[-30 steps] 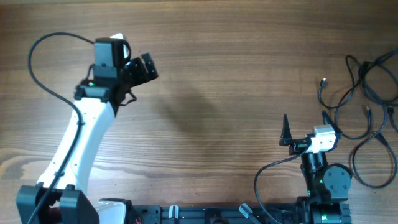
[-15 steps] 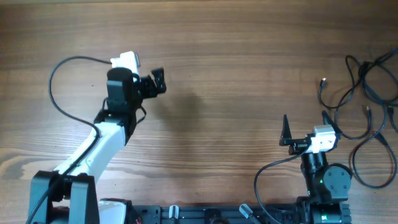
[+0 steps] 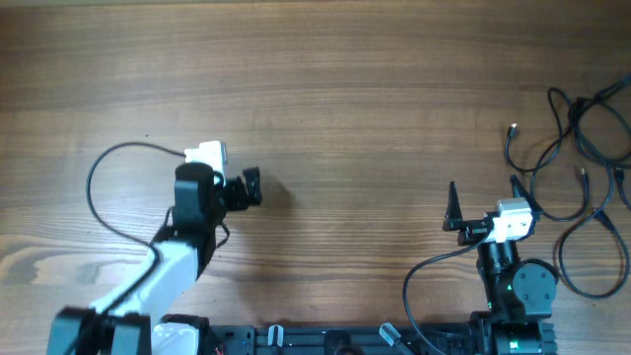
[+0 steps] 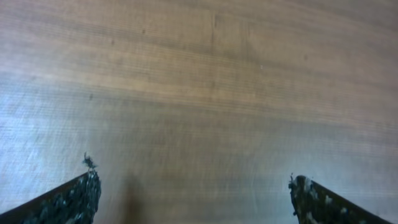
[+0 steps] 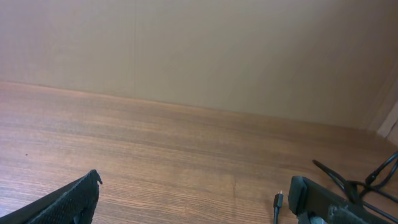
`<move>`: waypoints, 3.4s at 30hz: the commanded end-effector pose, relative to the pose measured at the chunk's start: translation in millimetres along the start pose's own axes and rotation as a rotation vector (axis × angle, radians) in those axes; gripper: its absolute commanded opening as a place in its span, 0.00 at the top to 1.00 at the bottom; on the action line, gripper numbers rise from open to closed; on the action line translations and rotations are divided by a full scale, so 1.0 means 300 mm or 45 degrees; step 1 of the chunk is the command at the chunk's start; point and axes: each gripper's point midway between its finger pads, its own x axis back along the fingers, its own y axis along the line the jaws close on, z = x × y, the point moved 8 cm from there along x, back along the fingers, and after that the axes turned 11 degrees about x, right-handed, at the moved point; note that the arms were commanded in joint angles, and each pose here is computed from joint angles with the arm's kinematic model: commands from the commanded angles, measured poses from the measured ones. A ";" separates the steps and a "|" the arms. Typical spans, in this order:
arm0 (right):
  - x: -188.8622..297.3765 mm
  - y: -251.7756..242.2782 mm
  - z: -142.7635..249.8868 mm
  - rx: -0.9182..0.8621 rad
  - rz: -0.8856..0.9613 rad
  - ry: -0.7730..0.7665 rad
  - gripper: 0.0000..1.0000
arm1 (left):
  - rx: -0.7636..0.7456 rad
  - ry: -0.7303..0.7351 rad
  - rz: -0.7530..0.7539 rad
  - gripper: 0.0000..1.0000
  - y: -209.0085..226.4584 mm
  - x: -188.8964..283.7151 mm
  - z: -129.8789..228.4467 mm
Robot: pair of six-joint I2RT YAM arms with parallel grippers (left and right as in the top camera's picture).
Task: Untangle cables
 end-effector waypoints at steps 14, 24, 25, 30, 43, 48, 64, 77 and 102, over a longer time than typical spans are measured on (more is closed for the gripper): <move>0.001 0.000 -0.004 0.016 0.004 -0.010 0.00 | -0.057 -0.063 0.013 0.00 0.093 0.131 0.207; 0.001 0.000 -0.004 0.016 0.004 -0.010 0.00 | -0.062 -0.089 0.016 0.00 0.091 0.181 0.207; 0.001 0.000 -0.004 0.016 0.004 -0.010 0.00 | -0.063 -0.098 0.019 0.00 0.090 0.189 0.206; 0.001 0.000 -0.004 0.016 0.004 -0.010 0.00 | -0.074 -0.252 0.072 0.00 0.068 0.243 0.163; 0.001 0.000 -0.004 0.015 0.004 -0.010 0.00 | -0.509 -0.740 0.244 0.00 -0.022 0.391 0.048; 0.001 0.000 -0.004 0.016 0.004 -0.010 0.00 | -0.650 -0.788 0.218 0.00 -0.027 0.403 0.042; 0.001 0.000 -0.004 0.016 0.004 -0.010 0.00 | -0.505 -0.801 0.166 0.00 0.001 0.404 0.027; 0.001 0.000 -0.004 0.016 0.004 -0.010 0.00 | -0.505 -0.801 0.166 0.00 0.001 0.404 0.027; 0.001 0.000 -0.004 0.016 0.004 -0.010 0.00 | -0.505 -0.802 0.166 0.00 0.001 0.405 0.027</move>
